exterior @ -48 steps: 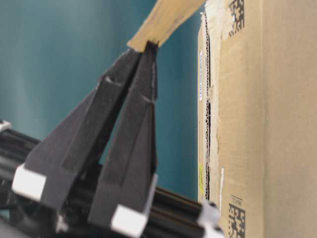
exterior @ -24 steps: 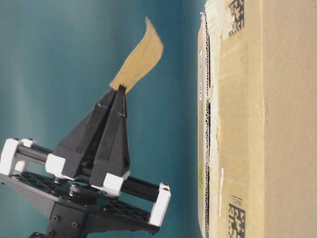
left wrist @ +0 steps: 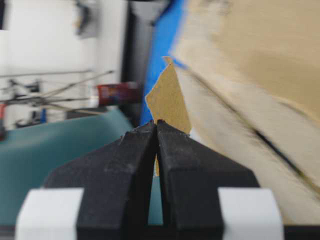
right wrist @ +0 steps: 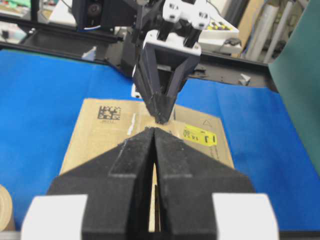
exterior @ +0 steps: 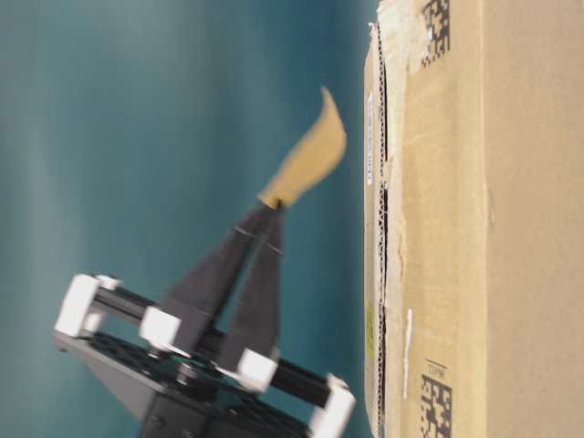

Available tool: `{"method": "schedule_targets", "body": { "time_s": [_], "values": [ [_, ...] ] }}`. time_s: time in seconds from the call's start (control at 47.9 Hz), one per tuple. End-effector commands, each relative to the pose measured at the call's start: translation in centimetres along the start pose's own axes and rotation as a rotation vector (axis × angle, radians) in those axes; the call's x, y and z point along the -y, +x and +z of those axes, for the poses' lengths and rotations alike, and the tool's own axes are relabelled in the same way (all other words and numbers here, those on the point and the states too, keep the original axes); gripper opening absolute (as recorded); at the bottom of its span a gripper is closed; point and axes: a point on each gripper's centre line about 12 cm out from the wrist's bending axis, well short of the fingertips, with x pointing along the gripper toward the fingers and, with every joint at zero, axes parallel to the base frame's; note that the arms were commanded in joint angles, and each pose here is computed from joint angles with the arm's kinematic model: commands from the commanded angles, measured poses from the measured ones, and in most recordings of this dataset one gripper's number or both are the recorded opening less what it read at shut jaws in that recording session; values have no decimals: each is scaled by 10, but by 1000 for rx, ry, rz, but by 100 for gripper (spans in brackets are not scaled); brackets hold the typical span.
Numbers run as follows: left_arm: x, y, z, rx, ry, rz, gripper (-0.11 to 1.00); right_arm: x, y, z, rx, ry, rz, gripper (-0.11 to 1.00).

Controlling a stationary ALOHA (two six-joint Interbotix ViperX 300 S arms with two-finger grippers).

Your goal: Apply tape along the seams of the closed cardboard box to seal it securely.

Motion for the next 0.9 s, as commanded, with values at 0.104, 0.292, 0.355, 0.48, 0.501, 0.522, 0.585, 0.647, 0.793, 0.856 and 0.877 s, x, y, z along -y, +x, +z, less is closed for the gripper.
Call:
{"method": "schedule_targets", "body": {
  "time_s": [0.104,0.292,0.355,0.48,0.501,0.522,0.585,0.647,0.793,0.856,0.877],
  "values": [
    [2,-9,-6,-16,-9,-40,0,0,6,8,20,-3,-1,-1],
    [17,-10,-7,-20,5,-109,0,0,11,4,14,-1,-1,-1],
    [20,-11,-8,-23,9,-129,0,0,12,4,12,-1,-1,-1],
    [22,-11,-8,-23,9,-146,0,0,14,4,11,-3,-1,-1],
    [21,-11,-8,-23,9,-144,0,0,14,4,14,-3,-1,-1],
    [21,-11,-8,-23,9,-144,0,0,15,4,11,-4,0,-1],
    [21,-11,-8,-23,11,-146,0,0,16,4,11,-3,-1,-1],
    [21,-10,-8,-23,9,-146,0,0,18,4,11,-1,0,-1],
    [21,-10,-8,-23,9,-146,0,1,26,7,14,23,-2,-1],
    [21,-9,-8,-23,9,-146,0,1,33,7,0,29,-3,-1],
    [20,-10,-8,-23,9,-144,0,1,35,8,-2,32,-3,-1]
  ]
}}
